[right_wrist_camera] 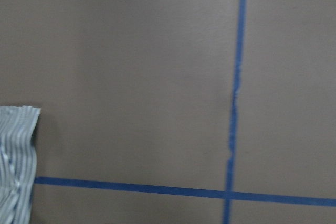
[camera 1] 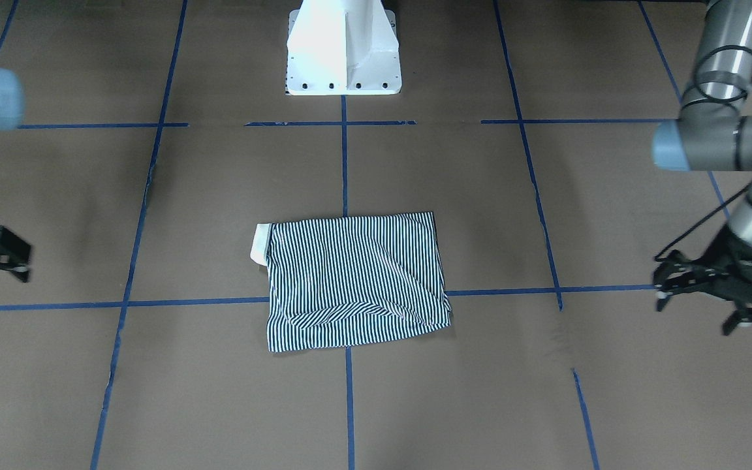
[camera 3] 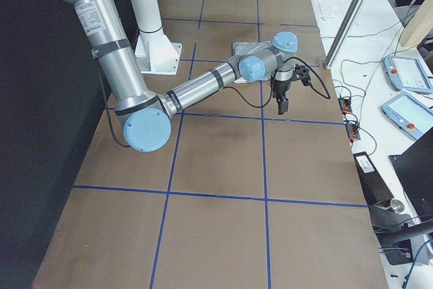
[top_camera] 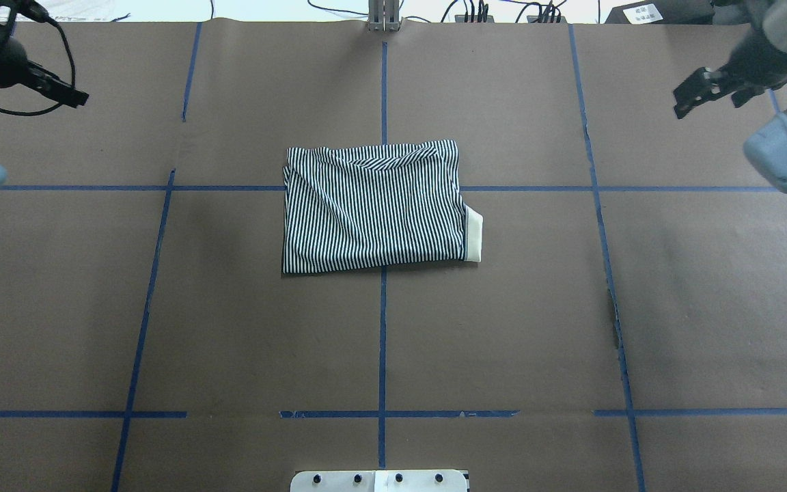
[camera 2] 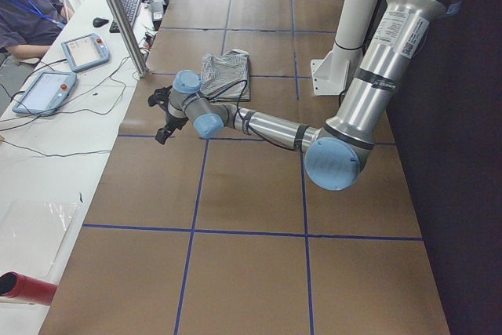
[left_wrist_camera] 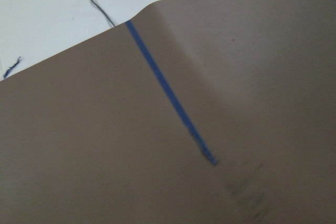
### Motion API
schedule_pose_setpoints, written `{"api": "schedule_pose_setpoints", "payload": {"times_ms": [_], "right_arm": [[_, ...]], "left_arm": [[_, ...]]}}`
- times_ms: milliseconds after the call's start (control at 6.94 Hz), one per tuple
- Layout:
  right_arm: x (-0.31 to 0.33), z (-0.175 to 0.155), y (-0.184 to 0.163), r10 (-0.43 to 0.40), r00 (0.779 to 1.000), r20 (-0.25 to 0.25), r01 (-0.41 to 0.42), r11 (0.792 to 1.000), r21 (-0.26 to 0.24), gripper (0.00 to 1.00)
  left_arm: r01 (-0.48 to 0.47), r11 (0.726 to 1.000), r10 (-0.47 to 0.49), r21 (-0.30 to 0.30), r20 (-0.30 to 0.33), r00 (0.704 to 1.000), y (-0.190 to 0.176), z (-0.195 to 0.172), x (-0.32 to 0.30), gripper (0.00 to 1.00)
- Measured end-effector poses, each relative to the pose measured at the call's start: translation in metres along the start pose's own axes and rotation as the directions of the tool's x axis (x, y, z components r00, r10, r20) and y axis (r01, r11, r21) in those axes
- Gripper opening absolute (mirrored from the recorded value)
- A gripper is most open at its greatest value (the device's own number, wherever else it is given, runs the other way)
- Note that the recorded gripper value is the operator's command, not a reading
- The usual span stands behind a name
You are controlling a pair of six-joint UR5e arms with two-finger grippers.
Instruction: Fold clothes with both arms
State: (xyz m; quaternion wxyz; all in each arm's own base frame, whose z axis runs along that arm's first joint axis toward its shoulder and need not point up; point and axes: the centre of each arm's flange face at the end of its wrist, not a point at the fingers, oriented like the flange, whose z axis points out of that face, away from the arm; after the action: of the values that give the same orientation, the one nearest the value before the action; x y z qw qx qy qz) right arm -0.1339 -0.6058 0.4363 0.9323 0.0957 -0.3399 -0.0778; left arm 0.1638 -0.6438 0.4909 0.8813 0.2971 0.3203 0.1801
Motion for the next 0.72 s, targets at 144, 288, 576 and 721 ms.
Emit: {"api": "schedule_pose_setpoints", "payload": {"times_ms": [144, 288, 576, 721], "right_arm": [[0.073, 0.000, 0.029, -0.050, 0.998, -0.023, 0.050, 0.998, -0.023, 1.00], [0.133, 0.008, 0.068, -0.064, 0.998, -0.020, 0.062, 0.996, -0.061, 1.00], [0.209, 0.039, 0.159, 0.014, 1.000, -0.010, -0.015, 0.989, -0.148, 1.00], [0.225, 0.045, 0.189, 0.052, 0.999, -0.012, -0.054, 0.984, -0.169, 1.00]], "left_arm": [[-0.030, 0.999, 0.030, -0.021, 0.002, 1.000, 0.037, -0.020, -0.051, 1.00], [-0.005, 0.999, 0.004, -0.051, -0.028, 1.000, 0.078, -0.037, -0.090, 1.00], [0.142, 0.976, -0.156, -0.165, -0.076, 0.985, 0.166, -0.047, -0.139, 1.00], [0.210, 0.957, -0.228, -0.201, -0.072, 0.971, 0.198, -0.054, -0.156, 1.00]]}}
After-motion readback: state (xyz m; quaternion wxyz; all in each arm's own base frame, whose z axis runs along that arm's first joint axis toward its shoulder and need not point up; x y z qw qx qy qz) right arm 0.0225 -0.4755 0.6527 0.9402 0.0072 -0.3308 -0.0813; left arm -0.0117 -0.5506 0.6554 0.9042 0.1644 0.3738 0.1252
